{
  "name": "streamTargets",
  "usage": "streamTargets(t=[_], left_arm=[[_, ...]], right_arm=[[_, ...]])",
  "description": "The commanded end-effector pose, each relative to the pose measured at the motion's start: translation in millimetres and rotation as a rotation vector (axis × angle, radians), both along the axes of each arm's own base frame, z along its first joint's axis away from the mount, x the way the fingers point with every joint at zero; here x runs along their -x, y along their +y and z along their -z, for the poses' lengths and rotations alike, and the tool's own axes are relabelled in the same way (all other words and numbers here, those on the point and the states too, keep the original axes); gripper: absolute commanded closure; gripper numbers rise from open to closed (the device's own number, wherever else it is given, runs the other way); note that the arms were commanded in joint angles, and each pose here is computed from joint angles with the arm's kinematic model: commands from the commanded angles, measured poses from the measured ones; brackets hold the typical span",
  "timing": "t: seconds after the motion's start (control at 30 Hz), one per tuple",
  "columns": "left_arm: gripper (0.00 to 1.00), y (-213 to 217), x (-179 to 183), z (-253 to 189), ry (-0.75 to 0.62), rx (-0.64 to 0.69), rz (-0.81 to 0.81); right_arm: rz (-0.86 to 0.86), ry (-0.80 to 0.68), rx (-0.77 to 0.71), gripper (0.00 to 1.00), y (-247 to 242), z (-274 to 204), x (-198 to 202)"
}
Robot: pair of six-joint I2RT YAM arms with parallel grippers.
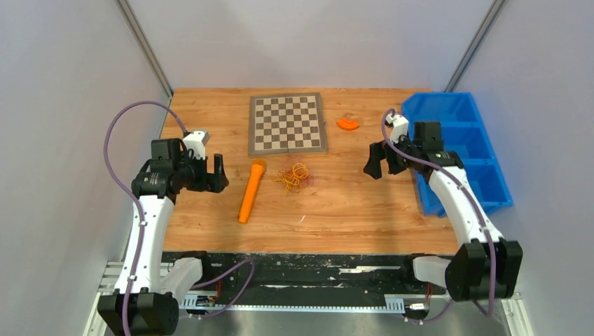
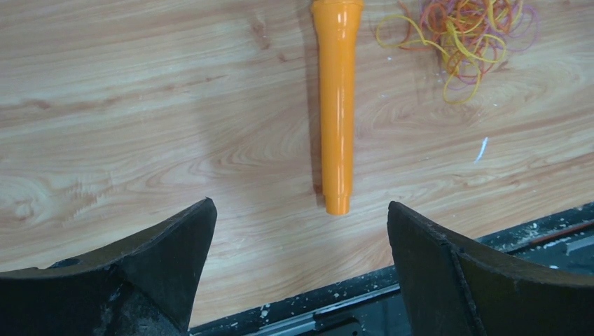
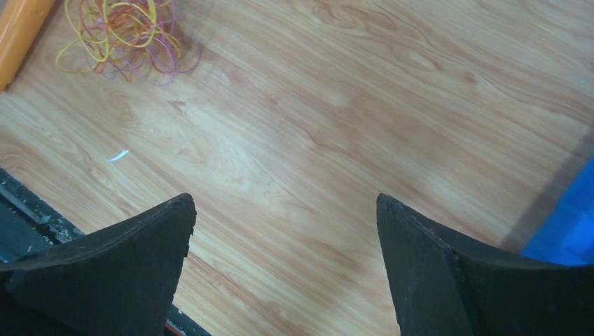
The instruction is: Untangle the cables
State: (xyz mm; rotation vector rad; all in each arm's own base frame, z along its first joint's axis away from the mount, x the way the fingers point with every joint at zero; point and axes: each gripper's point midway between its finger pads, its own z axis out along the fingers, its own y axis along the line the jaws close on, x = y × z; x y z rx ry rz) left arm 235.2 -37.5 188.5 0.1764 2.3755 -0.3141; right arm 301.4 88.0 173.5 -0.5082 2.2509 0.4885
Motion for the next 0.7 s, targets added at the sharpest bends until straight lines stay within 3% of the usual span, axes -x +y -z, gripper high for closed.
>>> streamTargets(t=[0.0, 0.13, 0.33, 0.67], left_arm=[[0.00, -18.8, -12.1, -29.1, -0.036, 0.077, 0.090], [0.00, -27.2, -11.3, -27.5, 0.013, 0.128, 0.109], [0.00, -36.8, -4.6, -21.3, -0.045, 0.185, 0.117], [0.00, -56.5, 3.2, -22.2, -0.084, 0.297, 0.170]], right_arm=[[-0.166, 0.033, -0.037, 0.00, 46.3, -4.2, -18.6], [-0.306, 0.098, -0.011, 0.00, 97.9, 11.1, -23.7], [-0.499, 0.176, 0.004, 0.00, 185.8, 36.4, -16.6], [-0.571, 0.277, 0.075, 0.00, 262.4, 113.2, -27.6]])
